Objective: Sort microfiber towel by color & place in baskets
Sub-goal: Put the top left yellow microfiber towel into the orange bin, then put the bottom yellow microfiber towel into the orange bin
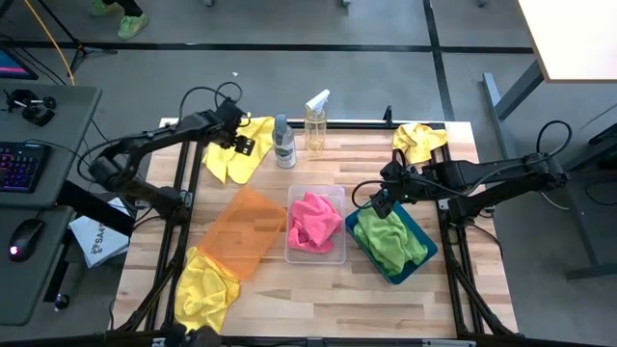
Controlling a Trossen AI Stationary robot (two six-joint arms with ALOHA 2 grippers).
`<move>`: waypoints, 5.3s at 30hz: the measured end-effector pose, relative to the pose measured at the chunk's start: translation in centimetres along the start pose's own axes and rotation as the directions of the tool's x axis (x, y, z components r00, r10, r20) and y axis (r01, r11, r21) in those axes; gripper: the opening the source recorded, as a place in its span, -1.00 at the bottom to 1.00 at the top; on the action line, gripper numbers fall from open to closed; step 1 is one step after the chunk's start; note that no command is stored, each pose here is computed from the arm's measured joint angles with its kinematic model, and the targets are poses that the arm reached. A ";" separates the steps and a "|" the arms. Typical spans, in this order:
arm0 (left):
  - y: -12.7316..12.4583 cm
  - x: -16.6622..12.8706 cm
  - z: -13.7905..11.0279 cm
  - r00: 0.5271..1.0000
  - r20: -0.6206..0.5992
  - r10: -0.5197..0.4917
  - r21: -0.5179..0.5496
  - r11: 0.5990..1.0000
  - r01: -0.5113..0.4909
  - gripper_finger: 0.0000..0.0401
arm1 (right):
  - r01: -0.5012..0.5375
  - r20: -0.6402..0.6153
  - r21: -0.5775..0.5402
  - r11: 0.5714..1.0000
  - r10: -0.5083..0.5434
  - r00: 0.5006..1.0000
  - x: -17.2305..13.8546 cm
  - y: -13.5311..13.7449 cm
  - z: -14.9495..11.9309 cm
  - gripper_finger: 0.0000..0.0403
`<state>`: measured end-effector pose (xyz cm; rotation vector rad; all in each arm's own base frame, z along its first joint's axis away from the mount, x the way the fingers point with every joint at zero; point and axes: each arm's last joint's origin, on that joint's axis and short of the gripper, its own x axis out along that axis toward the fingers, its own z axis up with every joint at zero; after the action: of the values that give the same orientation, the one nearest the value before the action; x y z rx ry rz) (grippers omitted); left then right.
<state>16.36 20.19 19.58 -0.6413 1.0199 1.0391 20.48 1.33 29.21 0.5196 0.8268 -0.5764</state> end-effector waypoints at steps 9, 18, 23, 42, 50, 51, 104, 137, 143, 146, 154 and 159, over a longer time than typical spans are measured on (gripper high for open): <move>0.3 5.0 0.2 0.994 -0.097 0.050 0.002 0.999 -0.050 0.08 | 0.000 0.000 0.026 1.000 0.000 1.000 0.0 0.0 0.0 0.25; -0.6 6.6 -0.2 0.985 -0.162 0.056 0.066 0.997 -0.045 -0.22 | -0.008 0.007 0.051 0.999 0.008 1.000 0.0 0.1 0.1 0.25; -0.8 6.8 -0.9 0.973 -0.230 0.014 0.097 0.995 0.009 -0.87 | -0.013 0.012 0.053 0.999 0.012 1.000 0.0 0.1 0.1 0.25; -0.1 -13.0 -3.5 0.899 0.335 -0.283 0.093 0.959 0.267 -1.00 | 0.004 0.047 -0.021 1.000 -0.003 0.999 0.0 0.2 0.3 0.25; -0.8 -18.5 -10.2 0.757 0.246 -0.606 0.141 0.795 0.590 -1.00 | 0.007 0.049 -0.055 0.998 -0.004 0.999 0.0 0.2 0.3 0.25; -1.0 -19.2 -10.5 0.703 0.247 -0.666 0.164 0.744 0.647 -1.00 | 0.007 0.049 -0.063 0.998 -0.004 0.999 0.0 0.2 0.3 0.25; -10.4 -15.6 -16.3 0.821 -0.335 -0.462 0.414 0.711 0.569 -1.00 | 0.044 0.086 -0.087 0.995 -0.037 0.996 0.0 0.1 0.4 0.25; -13.2 -13.6 -17.0 0.804 -0.440 -0.400 0.595 0.540 0.595 0.02 | 0.044 0.086 -0.083 0.996 -0.037 0.996 0.0 0.1 0.4 0.25; -12.0 -15.7 -18.2 0.766 -0.456 -0.453 0.525 0.559 0.642 0.18 | 0.065 0.106 -0.084 0.994 -0.056 0.993 0.0 0.0 0.5 0.25; -12.1 -16.1 -19.1 0.760 -0.474 -0.445 0.513 0.562 0.649 0.18 | 0.076 0.116 -0.083 0.994 -0.066 0.991 0.0 0.0 0.5 0.25; -12.4 -17.5 -25.0 0.717 -0.622 -0.315 0.534 0.499 0.682 0.18 | 0.076 0.115 -0.083 0.994 -0.066 0.991 0.0 0.0 0.5 0.25; -12.5 -18.0 -28.9 0.712 -0.659 -0.243 0.521 0.535 0.665 0.18 | 0.078 0.116 -0.098 0.992 -0.066 0.991 0.0 0.0 0.5 0.25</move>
<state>14.47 -15.81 23.69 -0.4662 1.5011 -0.1316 20.73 1.01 29.50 0.3617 0.7661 -0.6205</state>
